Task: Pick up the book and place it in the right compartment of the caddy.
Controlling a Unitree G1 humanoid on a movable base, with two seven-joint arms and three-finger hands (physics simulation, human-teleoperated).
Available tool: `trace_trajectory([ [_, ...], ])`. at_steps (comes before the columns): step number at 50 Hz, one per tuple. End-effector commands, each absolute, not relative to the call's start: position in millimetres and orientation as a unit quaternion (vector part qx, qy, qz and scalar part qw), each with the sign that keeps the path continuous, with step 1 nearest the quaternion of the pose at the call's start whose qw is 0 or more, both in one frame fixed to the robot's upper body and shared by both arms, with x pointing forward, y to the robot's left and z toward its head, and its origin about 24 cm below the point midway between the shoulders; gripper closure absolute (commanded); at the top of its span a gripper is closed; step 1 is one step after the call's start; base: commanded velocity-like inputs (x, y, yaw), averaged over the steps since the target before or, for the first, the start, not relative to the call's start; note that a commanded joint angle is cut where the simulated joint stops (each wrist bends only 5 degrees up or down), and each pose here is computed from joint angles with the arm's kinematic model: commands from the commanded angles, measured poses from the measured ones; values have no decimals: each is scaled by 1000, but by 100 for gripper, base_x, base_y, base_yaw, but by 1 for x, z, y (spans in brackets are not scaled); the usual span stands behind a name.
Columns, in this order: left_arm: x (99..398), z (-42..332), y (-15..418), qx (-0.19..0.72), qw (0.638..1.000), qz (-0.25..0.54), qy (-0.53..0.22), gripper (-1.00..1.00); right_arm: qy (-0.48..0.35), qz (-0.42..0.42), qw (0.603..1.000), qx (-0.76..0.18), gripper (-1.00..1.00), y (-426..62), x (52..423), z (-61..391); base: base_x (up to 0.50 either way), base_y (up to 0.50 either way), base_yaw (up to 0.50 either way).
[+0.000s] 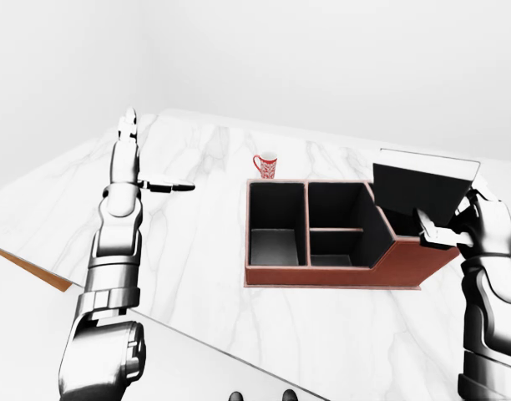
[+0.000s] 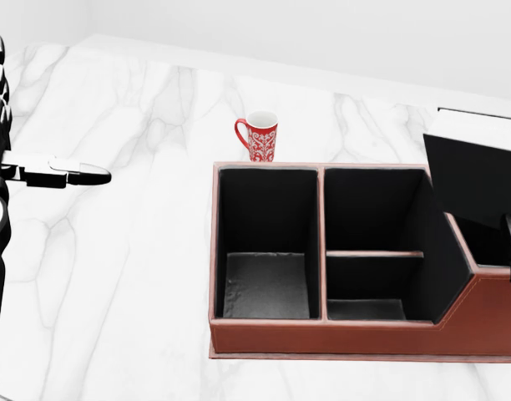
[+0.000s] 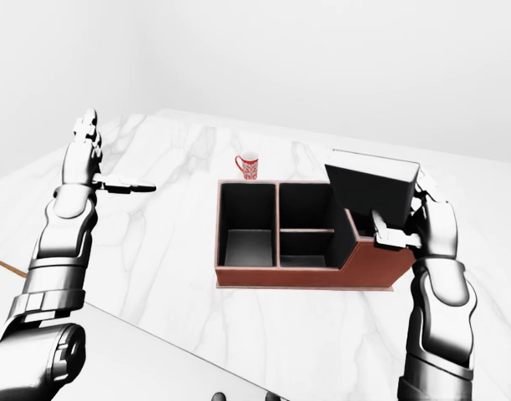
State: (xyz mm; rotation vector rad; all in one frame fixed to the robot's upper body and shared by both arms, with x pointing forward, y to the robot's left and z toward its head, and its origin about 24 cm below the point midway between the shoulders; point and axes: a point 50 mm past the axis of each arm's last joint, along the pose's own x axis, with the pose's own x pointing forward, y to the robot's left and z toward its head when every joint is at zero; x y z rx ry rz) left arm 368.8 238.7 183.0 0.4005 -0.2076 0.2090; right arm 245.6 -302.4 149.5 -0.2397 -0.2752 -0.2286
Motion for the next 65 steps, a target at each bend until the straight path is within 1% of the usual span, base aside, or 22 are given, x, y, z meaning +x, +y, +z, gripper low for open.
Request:
trace_trajectory([
  [1,368,183,239,198,969,103,-103,-100,-99,-143,981,-85,100,-316,254,132,0,0,0],
  [2,368,183,238,199,969,102,-105,-100,-82,-145,983,-79,100,-318,254,124,0,0,0],
  [6,367,184,239,199,969,102,-106,-100,-113,-146,979,-86,100,-319,255,141,0,0,0],
  [7,367,184,239,199,969,103,-107,-100,-81,-151,982,-75,100,-321,256,124,0,0,0],
  [16,368,183,238,198,969,102,-104,-100,-81,-158,982,-65,100,-327,257,125,0,0,0],
  [18,368,180,239,198,970,103,-99,-100,-112,-159,978,-73,100,-329,257,143,0,0,0],
  [23,368,180,239,198,970,103,-99,-100,-108,-164,978,-66,100,-332,255,140,0,0,0],
  [27,368,182,239,198,969,102,-103,-100,-154,-167,971,-75,100,-334,252,166,0,0,0],
  [29,368,181,239,198,970,103,-100,-100,-131,-169,974,-68,100,-336,254,153,0,0,0],
  [31,368,182,239,199,969,102,-103,-100,-159,-170,970,-74,100,-336,252,168,0,0,0],
  [35,368,185,239,199,969,101,-107,-100,-132,-175,974,-64,100,-340,256,155,0,0,0],
  [37,368,182,239,199,969,102,-102,-100,-146,-175,971,-68,100,-340,256,163,0,0,0],
  [40,368,182,239,199,970,101,-101,-100,-105,-177,977,-56,100,-341,260,143,0,0,0],
  [44,368,183,240,199,969,101,-102,-100,-120,-177,975,-63,100,-341,263,153,0,0,0],
  [46,368,185,240,200,969,101,-106,-100,-66,-181,980,-49,100,-343,268,126,0,0,0],
  [49,368,187,239,200,968,101,-109,-100,-54,-183,981,-46,100,-344,270,121,0,0,0],
  [52,368,186,239,199,969,101,-108,-100,-50,-185,980,-46,100,-345,271,120,0,0,0],
  [53,368,185,239,200,969,101,-106,-100,-75,-185,978,-54,100,-346,271,134,0,0,0],
  [55,368,184,239,200,969,101,-105,-100,-78,-186,978,-55,100,-346,271,136,0,0,0],
  [57,368,185,239,200,969,100,-106,-100,-41,-188,980,-44,100,-347,272,117,0,0,0],
  [61,367,185,238,200,969,100,-108,-100,-36,-190,980,-42,100,-348,271,115,0,0,0],
  [65,368,183,239,200,969,101,-104,-100,-79,-190,977,-53,100,-349,269,138,0,0,0],
])
